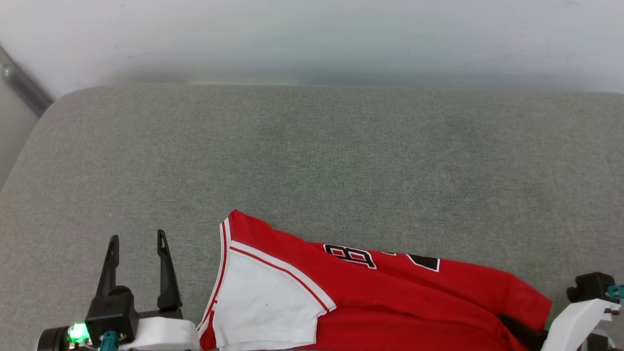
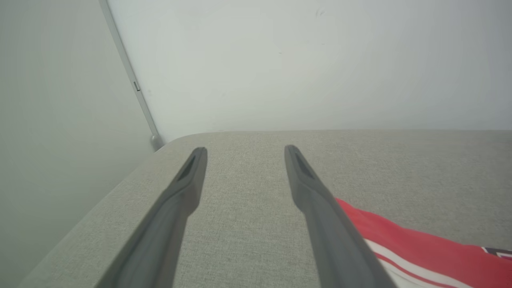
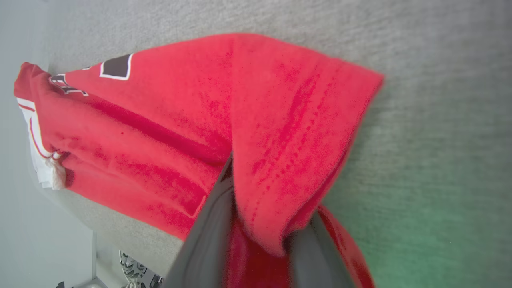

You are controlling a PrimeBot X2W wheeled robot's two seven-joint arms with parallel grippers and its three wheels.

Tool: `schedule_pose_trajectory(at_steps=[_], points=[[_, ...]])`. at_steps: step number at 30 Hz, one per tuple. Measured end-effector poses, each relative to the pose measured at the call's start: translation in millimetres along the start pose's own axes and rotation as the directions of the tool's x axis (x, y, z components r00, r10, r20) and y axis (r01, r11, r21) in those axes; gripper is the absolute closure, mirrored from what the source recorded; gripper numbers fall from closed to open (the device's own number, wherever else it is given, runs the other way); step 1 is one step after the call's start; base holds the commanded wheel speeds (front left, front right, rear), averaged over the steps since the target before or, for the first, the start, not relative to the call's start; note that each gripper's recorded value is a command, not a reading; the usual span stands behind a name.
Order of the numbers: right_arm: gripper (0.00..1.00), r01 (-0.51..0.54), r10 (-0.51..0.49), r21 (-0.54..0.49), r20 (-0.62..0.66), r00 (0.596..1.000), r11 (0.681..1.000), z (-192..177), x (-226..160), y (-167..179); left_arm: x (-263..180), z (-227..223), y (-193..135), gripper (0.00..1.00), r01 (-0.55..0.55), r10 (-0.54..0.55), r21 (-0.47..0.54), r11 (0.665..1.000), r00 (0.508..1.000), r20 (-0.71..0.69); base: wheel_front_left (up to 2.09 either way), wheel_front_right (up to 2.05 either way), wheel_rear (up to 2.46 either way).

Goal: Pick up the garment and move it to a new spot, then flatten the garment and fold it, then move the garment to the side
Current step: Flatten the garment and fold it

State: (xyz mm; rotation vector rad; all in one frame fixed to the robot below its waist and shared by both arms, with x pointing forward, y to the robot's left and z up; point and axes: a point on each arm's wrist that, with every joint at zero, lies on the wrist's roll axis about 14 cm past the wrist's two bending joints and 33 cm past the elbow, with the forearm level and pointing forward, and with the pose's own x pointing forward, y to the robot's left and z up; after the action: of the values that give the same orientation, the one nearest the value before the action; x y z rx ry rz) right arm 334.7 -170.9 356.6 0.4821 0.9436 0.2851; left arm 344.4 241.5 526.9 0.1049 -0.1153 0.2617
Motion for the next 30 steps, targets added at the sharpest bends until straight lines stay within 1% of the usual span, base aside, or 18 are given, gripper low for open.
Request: schedule_pose_trajectory(at_steps=[2, 6, 12, 16, 17, 20, 23, 27, 30], points=[[1.00, -0.008, 0.008, -0.005, -0.005, 1.000, 1.000, -3.1, 1.6, 3.8, -4.1, -1.2, -2.0, 0.00, -0.008, 0.008, 0.000, 1.000, 1.000, -0.001, 0.00, 0.00, 0.00], [1.00, -0.005, 0.005, -0.022, 0.011, 1.000, 1.000, 2.5, -0.6, 3.7, -13.2, -7.6, -5.8, 0.00, -0.006, 0.006, 0.006, 1.000, 1.000, -0.020, 0.00, 0.00, 0.00], [1.00, 0.013, -0.010, -0.042, 0.060, 0.998, 0.999, 20.8, -9.5, -2.1, -21.4, -12.6, -9.4, 0.00, 0.003, -0.003, 0.013, 1.000, 0.999, -0.035, 0.00, 0.00, 0.00], [1.00, 0.075, -0.068, -0.066, 0.096, 0.993, 0.995, 39.4, -26.4, -22.7, -25.7, -11.5, -11.6, 0.00, 0.015, -0.014, 0.019, 1.000, 0.999, -0.031, 0.00, 0.00, 0.00], [1.00, 0.141, -0.133, -0.069, 0.115, 0.984, 0.988, 51.3, -42.4, -44.9, -29.7, -12.2, -12.5, 0.00, 0.021, -0.020, 0.023, 1.000, 0.999, -0.033, 0.00, 0.00, 0.00], [1.00, 0.221, -0.212, -0.076, 0.111, 0.971, 0.972, 57.1, -59.4, -70.5, -33.0, -13.2, -13.0, 0.00, 0.027, -0.026, 0.024, 0.999, 0.999, -0.037, 0.00, 0.00, 0.00], [1.00, 0.250, -0.241, -0.086, 0.101, 0.965, 0.964, 59.7, -67.8, -78.7, -34.2, -13.0, -13.4, 0.00, 0.034, -0.033, 0.023, 0.999, 0.999, -0.037, 0.00, 0.00, 0.00], [1.00, 0.187, -0.180, -0.115, 0.068, 0.981, 0.976, 55.0, -65.8, -55.9, -38.8, -15.0, -12.5, 0.00, 0.039, -0.038, 0.024, 0.999, 0.998, -0.044, 0.00, 0.00, 0.00], [1.00, 0.088, -0.081, -0.134, 0.052, 0.995, 0.987, 52.1, -61.2, -23.5, -38.8, -14.2, -12.2, 0.00, 0.038, -0.037, 0.020, 0.999, 0.998, -0.041, 0.00, 0.00, 0.00]])
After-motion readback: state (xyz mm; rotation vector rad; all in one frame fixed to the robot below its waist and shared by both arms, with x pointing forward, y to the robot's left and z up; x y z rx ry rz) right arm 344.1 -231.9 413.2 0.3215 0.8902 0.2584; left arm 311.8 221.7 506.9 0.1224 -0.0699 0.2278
